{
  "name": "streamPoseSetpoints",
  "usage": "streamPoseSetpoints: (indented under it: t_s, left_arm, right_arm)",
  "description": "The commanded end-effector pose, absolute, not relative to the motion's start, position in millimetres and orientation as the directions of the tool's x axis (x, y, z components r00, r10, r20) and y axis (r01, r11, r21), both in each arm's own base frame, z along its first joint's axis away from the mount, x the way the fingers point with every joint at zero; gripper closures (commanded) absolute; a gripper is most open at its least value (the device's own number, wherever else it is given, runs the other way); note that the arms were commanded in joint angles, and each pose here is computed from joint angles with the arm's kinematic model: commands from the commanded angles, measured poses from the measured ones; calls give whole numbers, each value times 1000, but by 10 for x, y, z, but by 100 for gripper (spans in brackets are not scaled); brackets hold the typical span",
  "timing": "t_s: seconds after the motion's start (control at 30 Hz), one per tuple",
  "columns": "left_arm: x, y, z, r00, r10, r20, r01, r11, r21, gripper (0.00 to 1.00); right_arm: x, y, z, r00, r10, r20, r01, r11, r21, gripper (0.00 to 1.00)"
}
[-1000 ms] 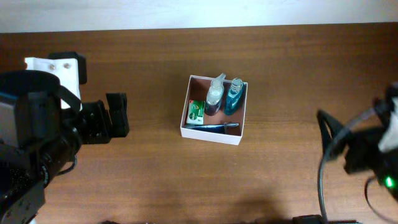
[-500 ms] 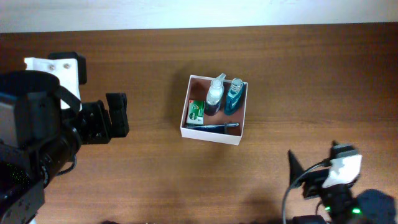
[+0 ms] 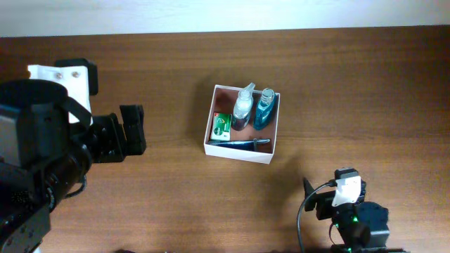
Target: Pack container
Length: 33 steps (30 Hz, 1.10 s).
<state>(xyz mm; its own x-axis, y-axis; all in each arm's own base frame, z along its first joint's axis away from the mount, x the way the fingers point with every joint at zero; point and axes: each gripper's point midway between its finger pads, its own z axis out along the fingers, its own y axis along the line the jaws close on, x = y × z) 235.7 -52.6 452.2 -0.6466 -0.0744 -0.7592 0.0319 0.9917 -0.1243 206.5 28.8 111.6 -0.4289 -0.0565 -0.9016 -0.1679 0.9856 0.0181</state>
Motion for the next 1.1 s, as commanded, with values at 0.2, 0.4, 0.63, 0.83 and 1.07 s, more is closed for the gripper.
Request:
streamPoseSetpoints:
  t_s: [0.2,0.4,0.63,0.83,1.07]
  left_arm:
    - [2364,-498,4524,-643,-64,-763,27,994,-106,1]
    - [2365,-499,4525,-643,-64,-763,27,994,-106,1]
    - [2365,-499,4525,-643,-64,-763,27,994,-106,1]
    - [2394,-507,4504,-650,-62,-757,26,994,-103,1]
    - [2420,-329,4433,-656,-4,-755,-15,1000,8,1]
  right_arm:
    - [2076,288,1041,-432,-52,-900,-168,986,24,1]
    - [2076,288,1041,-432,-52,-900,-168,986,24,1]
    - [2076,288,1041,-432,-52,-900,-168,985,24,1]
    - [2076,288,1041,-432,-52,-900,-168,985,24,1]
    - [2076,288,1041,-432,-52,-900,-168,985,24,1]
